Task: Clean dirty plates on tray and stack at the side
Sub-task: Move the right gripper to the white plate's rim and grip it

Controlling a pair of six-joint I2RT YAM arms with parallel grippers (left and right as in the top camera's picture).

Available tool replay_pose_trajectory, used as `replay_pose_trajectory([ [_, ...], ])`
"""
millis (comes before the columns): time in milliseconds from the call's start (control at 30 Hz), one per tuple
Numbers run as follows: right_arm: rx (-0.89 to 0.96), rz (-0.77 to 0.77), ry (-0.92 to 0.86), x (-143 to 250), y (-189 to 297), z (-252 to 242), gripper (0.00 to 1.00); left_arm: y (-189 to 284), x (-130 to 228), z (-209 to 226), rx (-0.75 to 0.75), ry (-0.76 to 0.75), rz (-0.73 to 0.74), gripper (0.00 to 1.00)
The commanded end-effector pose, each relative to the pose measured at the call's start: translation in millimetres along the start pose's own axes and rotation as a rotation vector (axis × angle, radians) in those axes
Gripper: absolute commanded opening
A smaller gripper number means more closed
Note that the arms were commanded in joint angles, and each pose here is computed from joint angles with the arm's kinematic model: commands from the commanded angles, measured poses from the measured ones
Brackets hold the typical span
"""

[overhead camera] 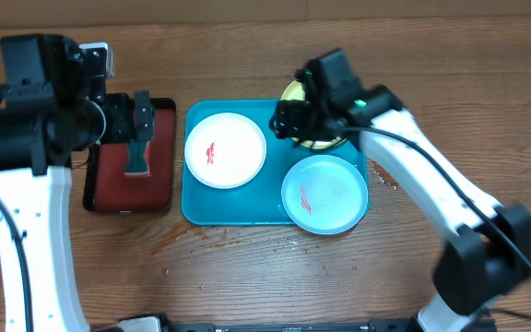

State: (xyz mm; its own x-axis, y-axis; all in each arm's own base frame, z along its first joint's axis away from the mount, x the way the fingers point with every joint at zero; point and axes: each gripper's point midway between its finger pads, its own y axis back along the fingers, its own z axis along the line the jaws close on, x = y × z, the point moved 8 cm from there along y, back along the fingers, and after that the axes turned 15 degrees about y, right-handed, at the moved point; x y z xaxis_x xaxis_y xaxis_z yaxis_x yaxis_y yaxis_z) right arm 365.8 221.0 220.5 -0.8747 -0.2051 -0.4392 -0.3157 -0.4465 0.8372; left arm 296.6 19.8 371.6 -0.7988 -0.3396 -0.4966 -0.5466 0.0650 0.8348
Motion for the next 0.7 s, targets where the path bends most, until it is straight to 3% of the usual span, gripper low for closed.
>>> replay_pose_trajectory([
  [0,0.135,-0.005,0.005,-11,-27,-4,0.62,-15,-10,7,-0.099,0.018,0.003,1.00],
  [267,0.139,0.084,0.011,6,-99,-3,0.46,-47,-17,14,-0.177,0.021,0.058,0.98],
  [367,0.131,0.081,0.004,10,-115,3,0.44,-59,-18,16,-0.185,0.029,0.083,0.96],
  [667,0.207,0.093,-0.047,24,-139,9,0.22,-89,-27,35,-0.319,0.033,0.109,0.93],
])
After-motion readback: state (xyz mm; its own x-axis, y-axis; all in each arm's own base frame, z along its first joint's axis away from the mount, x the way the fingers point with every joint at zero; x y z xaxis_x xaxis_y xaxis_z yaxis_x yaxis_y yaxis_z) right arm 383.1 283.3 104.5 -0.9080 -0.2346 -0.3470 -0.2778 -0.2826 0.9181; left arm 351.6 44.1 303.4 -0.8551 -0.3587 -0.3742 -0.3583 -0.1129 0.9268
